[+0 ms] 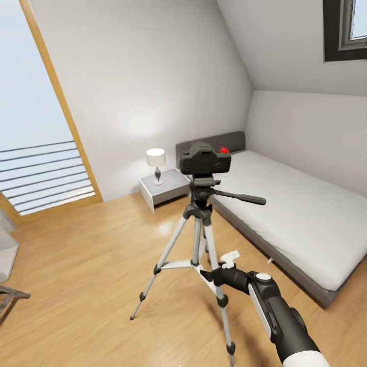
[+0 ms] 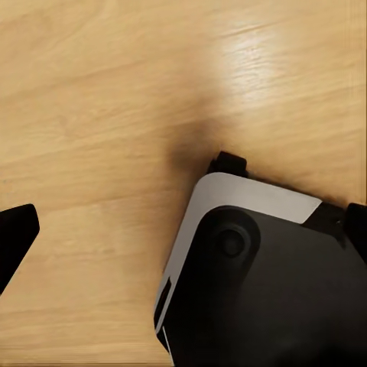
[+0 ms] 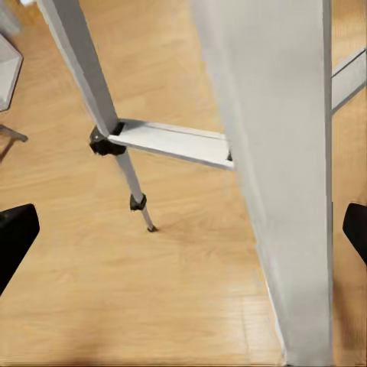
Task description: Attach the digital camera to the camera tripod in the bedroom.
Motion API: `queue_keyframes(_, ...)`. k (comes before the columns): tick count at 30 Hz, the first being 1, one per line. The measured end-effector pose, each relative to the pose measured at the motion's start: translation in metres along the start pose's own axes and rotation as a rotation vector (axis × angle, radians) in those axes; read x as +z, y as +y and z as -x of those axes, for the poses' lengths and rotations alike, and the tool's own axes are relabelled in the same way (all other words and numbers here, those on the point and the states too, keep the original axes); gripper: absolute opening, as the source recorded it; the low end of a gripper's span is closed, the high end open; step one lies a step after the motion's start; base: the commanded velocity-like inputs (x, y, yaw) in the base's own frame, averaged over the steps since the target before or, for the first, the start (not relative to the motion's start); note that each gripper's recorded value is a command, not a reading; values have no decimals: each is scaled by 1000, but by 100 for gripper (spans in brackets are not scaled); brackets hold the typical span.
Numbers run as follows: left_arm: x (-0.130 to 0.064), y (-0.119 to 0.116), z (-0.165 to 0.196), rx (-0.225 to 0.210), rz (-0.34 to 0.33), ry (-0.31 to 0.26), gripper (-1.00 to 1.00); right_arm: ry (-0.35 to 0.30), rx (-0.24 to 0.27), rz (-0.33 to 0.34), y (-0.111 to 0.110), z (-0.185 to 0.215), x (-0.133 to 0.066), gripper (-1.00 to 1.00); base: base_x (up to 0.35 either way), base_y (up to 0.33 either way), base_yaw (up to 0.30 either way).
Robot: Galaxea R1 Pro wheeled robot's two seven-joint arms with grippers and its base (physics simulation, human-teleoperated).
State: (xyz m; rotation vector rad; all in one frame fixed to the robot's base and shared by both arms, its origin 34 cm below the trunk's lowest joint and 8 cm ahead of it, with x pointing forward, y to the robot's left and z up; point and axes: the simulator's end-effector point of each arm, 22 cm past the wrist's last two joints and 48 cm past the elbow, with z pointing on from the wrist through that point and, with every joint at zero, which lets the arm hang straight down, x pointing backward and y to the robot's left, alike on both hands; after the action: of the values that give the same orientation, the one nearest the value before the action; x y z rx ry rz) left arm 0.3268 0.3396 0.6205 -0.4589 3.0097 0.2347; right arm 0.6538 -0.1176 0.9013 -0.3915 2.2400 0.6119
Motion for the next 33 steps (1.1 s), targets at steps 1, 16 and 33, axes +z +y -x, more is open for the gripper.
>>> queue_keyframes(1,0,0,0,0,0,0,100,-1,-3,-3,-1,0,0,100,-337,0,0)
queue_keyframes(16,0,-3,0,6,-4,-2,100,-4,0,-2,-1,2,-1,100,-303,0,0)
queue_keyframes(33,0,-4,0,12,-5,-3,100,-5,7,-7,-4,2,-2,100,-86,0,0)
